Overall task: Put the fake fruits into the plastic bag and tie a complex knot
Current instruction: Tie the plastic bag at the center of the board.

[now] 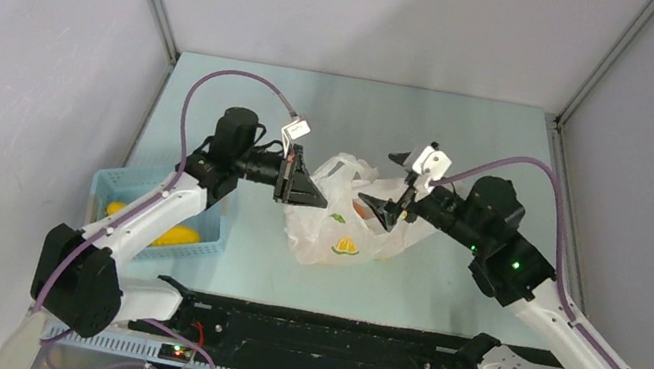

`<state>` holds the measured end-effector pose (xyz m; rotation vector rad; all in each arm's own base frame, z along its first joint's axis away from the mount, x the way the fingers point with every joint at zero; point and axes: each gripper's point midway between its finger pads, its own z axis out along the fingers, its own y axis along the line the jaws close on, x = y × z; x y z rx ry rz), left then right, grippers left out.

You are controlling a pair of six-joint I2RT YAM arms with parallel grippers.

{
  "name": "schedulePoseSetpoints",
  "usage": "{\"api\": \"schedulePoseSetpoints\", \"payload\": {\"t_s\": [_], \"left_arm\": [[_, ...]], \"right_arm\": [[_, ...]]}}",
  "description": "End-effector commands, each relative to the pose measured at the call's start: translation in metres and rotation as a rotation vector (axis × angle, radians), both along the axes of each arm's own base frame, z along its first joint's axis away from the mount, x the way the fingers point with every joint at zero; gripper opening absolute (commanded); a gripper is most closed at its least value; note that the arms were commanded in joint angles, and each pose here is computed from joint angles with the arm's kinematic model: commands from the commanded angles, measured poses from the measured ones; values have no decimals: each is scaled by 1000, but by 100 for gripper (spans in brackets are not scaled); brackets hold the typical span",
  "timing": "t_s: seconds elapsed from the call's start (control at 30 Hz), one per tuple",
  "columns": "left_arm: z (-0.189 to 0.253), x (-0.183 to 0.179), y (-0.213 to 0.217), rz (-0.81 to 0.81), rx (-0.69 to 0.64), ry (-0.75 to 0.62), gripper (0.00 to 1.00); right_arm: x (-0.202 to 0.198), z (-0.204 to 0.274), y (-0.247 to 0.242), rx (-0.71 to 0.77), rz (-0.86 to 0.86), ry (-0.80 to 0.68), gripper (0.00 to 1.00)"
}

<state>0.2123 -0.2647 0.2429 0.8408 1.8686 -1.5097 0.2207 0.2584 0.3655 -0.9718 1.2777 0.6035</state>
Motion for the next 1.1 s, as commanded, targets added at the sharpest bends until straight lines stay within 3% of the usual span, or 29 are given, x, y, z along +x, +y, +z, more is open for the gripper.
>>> {"api": "schedulePoseSetpoints", "payload": {"t_s": [0.0,0.37,0.53,0.67,0.73,0.77,0.87,0.9,0.93,0.97,1.0,1.07], "left_arm": [[18,-5,-2,-49,-23,-57,0],[21,-6,-1,-53,-27,-66,0],[21,-6,-1,-52,-27,-67,0],[22,-7,-1,-53,-29,-71,0],[23,-7,-1,-51,-29,-74,0],[23,-6,-1,-49,-28,-75,0],[22,-5,-1,-31,-18,-76,2],[23,-1,0,-12,-8,-96,7],[23,-1,1,2,7,-99,27],[24,6,2,36,32,-154,39],[22,5,6,63,68,-160,60],[22,21,17,180,168,-278,85]], "right_arm": [[9,7,4,-85,-2,-136,87],[25,-20,11,-170,-24,-108,74],[26,-20,13,-164,-22,-99,60],[23,-19,14,-154,-17,-92,44],[20,-18,12,-144,-15,-79,31],[19,-19,12,-144,-13,-73,19],[15,-18,10,-126,-17,-43,2],[15,-18,9,-121,-19,-32,0],[12,-16,8,-102,-22,-11,0],[10,-15,7,-92,-24,2,0],[8,-13,4,-68,-34,34,0],[5,-3,1,-30,-52,95,0]]}}
